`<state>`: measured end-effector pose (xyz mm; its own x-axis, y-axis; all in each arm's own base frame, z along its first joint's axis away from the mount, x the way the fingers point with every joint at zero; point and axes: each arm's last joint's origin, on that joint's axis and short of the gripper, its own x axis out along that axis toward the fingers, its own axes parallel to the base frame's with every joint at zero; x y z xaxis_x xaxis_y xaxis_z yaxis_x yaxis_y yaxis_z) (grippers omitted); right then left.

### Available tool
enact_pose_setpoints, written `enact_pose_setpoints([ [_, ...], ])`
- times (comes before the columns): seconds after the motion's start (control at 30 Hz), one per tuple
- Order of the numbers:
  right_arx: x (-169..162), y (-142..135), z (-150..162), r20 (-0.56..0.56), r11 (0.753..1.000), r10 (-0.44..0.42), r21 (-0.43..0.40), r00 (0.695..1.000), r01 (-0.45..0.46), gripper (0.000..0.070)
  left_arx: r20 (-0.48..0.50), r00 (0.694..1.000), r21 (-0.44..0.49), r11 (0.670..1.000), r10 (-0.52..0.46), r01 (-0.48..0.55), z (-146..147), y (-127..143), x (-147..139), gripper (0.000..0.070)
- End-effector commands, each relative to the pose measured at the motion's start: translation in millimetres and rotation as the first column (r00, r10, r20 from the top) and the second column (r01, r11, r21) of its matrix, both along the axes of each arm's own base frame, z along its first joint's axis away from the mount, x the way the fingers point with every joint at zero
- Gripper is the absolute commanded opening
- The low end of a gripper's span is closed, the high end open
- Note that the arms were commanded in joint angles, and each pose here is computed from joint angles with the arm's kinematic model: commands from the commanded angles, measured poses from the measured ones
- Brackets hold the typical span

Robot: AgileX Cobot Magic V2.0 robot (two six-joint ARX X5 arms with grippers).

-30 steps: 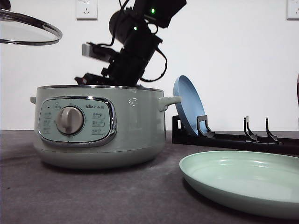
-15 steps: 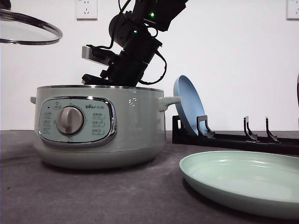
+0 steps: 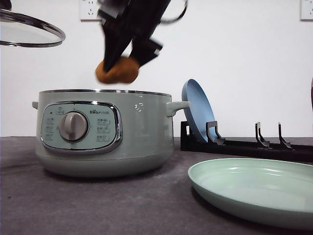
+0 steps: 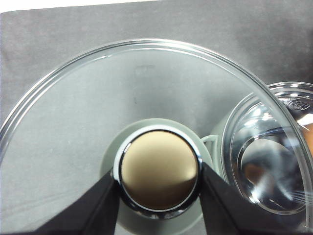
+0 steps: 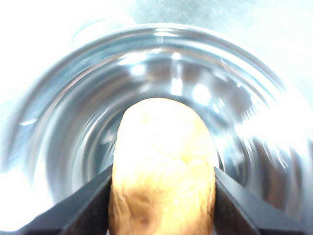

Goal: Transfer potato from steamer to green plate

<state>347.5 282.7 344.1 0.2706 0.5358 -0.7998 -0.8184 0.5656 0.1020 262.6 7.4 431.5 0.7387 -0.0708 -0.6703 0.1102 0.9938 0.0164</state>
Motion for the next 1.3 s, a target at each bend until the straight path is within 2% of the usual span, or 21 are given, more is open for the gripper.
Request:
enact_pose_setpoints([
  [0.0, -8.3, -8.5, 19.8, 0.026, 1.000, 0.006, 0.007, 1.000, -0.006, 0.0254, 0.094, 0.996, 0.002, 1.000, 0.000, 0.000, 18.4, -0.1, -5.6, 0.0014],
  [0.3, -59.0, -91.0, 89.0, 0.073, 0.995, -0.091, 0.041, 0.993, 0.088, 0.0255, 0.083, 0.997, 0.002, 1.000, 0.000, 0.000, 17.4, -0.1, -6.1, 0.0014],
  [0.4, -79.1, -119.7, 96.3, 0.077, 0.991, -0.133, 0.045, 0.988, 0.130, 0.0255, 0.083, 0.997, 0.002, 1.000, 0.000, 0.000, 17.3, -0.1, -6.1, 0.0014],
  [0.53, -106.5, -152.9, 90.8, 0.058, 0.982, -0.187, 0.031, 0.981, 0.186, 0.0255, 0.083, 0.997, 0.002, 1.000, 0.000, 0.000, 17.3, -0.1, -6.1, 0.0014],
  [0.67, -131.3, -176.6, 71.8, 0.032, 0.974, -0.228, 0.023, 0.973, 0.227, 0.0255, 0.082, 0.997, 0.002, 1.000, 0.000, 0.000, 17.2, -0.1, -6.1, 0.0014],
  [0.87, -157.5, -190.6, 22.3, -0.022, 0.960, -0.279, 0.024, 0.960, 0.280, 0.0255, 0.082, 0.997, 0.002, 1.000, 0.000, 0.000, 17.2, -0.1, -5.9, 0.0014],
  [1.27, -158.0, -190.6, -96.2, -0.159, 0.896, -0.430, 0.050, 0.889, 0.442, 0.0255, 0.080, 0.997, 0.001, 1.000, -0.001, 0.001, 16.6, -0.2, -5.7, 0.0014],
])
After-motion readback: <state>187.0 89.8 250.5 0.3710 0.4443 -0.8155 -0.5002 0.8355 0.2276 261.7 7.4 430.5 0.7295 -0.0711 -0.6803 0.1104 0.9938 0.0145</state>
